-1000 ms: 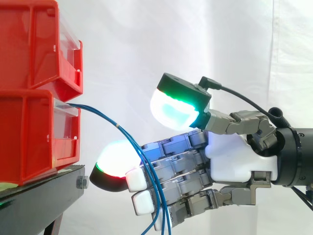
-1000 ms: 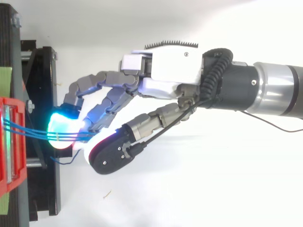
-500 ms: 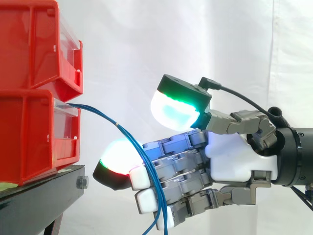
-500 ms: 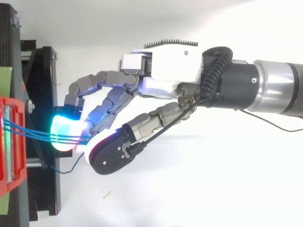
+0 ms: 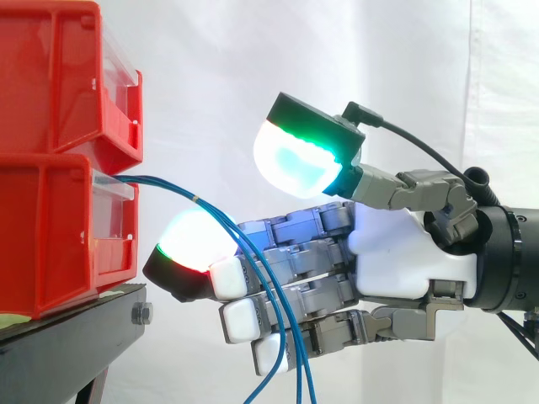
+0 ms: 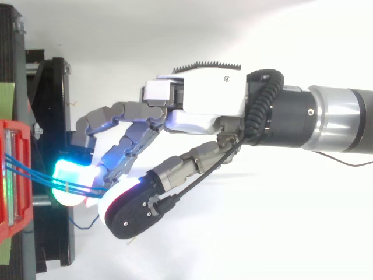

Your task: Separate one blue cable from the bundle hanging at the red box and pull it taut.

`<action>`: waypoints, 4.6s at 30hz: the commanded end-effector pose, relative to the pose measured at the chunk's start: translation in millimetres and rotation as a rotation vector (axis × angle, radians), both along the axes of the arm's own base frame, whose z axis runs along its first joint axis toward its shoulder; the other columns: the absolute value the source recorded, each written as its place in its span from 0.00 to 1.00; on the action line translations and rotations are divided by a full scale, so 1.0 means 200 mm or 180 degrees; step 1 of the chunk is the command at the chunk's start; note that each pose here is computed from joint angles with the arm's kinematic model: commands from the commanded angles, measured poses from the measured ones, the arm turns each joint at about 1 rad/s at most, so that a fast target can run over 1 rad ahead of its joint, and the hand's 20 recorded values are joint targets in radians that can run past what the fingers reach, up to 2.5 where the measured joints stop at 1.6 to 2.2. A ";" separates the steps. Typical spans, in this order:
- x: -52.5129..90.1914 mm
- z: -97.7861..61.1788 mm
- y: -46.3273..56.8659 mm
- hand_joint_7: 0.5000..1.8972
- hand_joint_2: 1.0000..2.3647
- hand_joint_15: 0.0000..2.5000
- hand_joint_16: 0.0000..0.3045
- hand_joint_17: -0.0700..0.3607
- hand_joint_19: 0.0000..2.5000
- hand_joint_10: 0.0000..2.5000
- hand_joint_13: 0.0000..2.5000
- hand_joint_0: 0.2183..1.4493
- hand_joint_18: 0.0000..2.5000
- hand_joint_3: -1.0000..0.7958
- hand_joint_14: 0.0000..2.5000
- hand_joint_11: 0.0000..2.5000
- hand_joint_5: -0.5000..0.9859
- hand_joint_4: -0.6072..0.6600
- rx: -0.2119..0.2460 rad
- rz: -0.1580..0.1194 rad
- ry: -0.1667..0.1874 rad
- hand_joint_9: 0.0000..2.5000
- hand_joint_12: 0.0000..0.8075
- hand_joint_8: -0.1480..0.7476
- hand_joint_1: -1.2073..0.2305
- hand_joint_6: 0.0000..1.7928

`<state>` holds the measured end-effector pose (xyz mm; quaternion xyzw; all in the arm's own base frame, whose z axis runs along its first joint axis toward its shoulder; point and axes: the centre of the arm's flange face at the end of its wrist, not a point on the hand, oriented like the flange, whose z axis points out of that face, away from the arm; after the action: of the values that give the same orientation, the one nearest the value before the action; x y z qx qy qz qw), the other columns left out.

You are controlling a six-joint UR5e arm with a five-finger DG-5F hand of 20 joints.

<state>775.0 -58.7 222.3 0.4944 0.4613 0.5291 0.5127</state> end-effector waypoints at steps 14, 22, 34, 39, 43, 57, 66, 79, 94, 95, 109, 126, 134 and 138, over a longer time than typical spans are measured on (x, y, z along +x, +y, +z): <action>0.00 0.00 0.00 0.46 0.01 0.17 0.13 0.37 0.21 0.00 0.37 0.39 0.31 0.45 0.01 0.19 0.25 0.66 0.0003 0.0010 -0.0008 0.36 0.42 0.50 0.35 0.28; 0.00 0.00 -0.01 0.53 0.01 0.18 0.13 0.37 0.21 0.01 0.38 0.38 0.32 0.45 0.01 0.21 0.26 0.64 0.0002 0.0005 0.0001 0.37 0.43 0.51 0.33 0.28; 0.00 0.00 -0.01 0.49 0.01 0.19 0.13 0.37 0.22 0.01 0.40 0.33 0.34 0.34 0.01 0.23 0.25 0.63 0.0001 0.0005 0.0001 0.39 0.43 0.52 0.36 0.34; -0.01 0.03 -0.01 0.46 0.00 0.19 0.13 0.37 0.23 0.01 0.40 0.32 0.34 0.32 0.01 0.24 0.25 0.63 -0.0007 0.0103 -0.0009 0.40 0.43 0.53 0.39 0.37; -0.01 0.04 -0.02 0.46 0.00 0.19 0.13 0.37 0.23 0.01 0.40 0.31 0.35 0.30 0.01 0.23 0.25 0.63 -0.0025 0.0106 0.0005 0.40 0.44 0.53 0.42 0.37; -0.05 0.11 -0.08 0.33 0.01 0.20 0.14 0.39 0.22 0.01 0.41 0.37 0.36 0.47 0.01 0.24 0.21 0.65 -0.0134 0.0050 0.0094 0.37 0.46 0.53 0.33 0.42; -0.08 0.15 -0.12 0.33 0.01 0.21 0.14 0.38 0.23 0.01 0.41 0.37 0.36 0.43 0.01 0.26 0.20 0.64 -0.0231 0.0022 0.0169 0.35 0.44 0.52 0.31 0.45; -0.08 0.14 -0.12 0.31 0.00 0.21 0.14 0.39 0.23 0.01 0.42 0.31 0.37 0.30 0.01 0.26 0.20 0.63 -0.0241 0.0017 0.0174 0.38 0.45 0.54 0.35 0.47; -0.07 0.14 -0.08 0.38 0.01 0.23 0.14 0.39 0.24 0.01 0.44 0.39 0.40 0.45 0.01 0.33 0.19 0.59 -0.0182 0.0034 0.0158 0.39 0.45 0.53 0.25 0.50; -0.07 0.14 -0.08 0.37 0.01 0.23 0.14 0.39 0.24 0.01 0.44 0.39 0.40 0.44 0.01 0.33 0.19 0.59 -0.0182 0.0034 0.0158 0.38 0.45 0.53 0.25 0.50; -0.08 0.13 -0.08 0.36 0.00 0.23 0.14 0.38 0.23 0.01 0.44 0.41 0.40 0.28 0.01 0.35 0.20 0.61 -0.0168 0.0045 0.0167 0.41 0.44 0.54 0.23 0.50; -0.08 0.14 -0.08 0.38 0.00 0.23 0.13 0.38 0.22 0.01 0.44 0.45 0.41 0.28 0.01 0.35 0.20 0.59 -0.0167 0.0040 0.0163 0.42 0.44 0.54 0.24 0.49; -0.07 0.14 -0.07 0.35 0.00 0.23 0.13 0.37 0.23 0.01 0.44 0.37 0.41 0.28 0.01 0.34 0.20 0.61 -0.0166 0.0040 0.0148 0.42 0.45 0.54 0.28 0.49; -0.07 0.14 -0.07 0.37 0.00 0.23 0.13 0.37 0.24 0.01 0.44 0.35 0.40 0.28 0.01 0.34 0.21 0.60 -0.0161 0.0045 0.0148 0.42 0.46 0.54 0.33 0.47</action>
<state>760.8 -72.2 250.2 0.4902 0.4896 0.5090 0.5108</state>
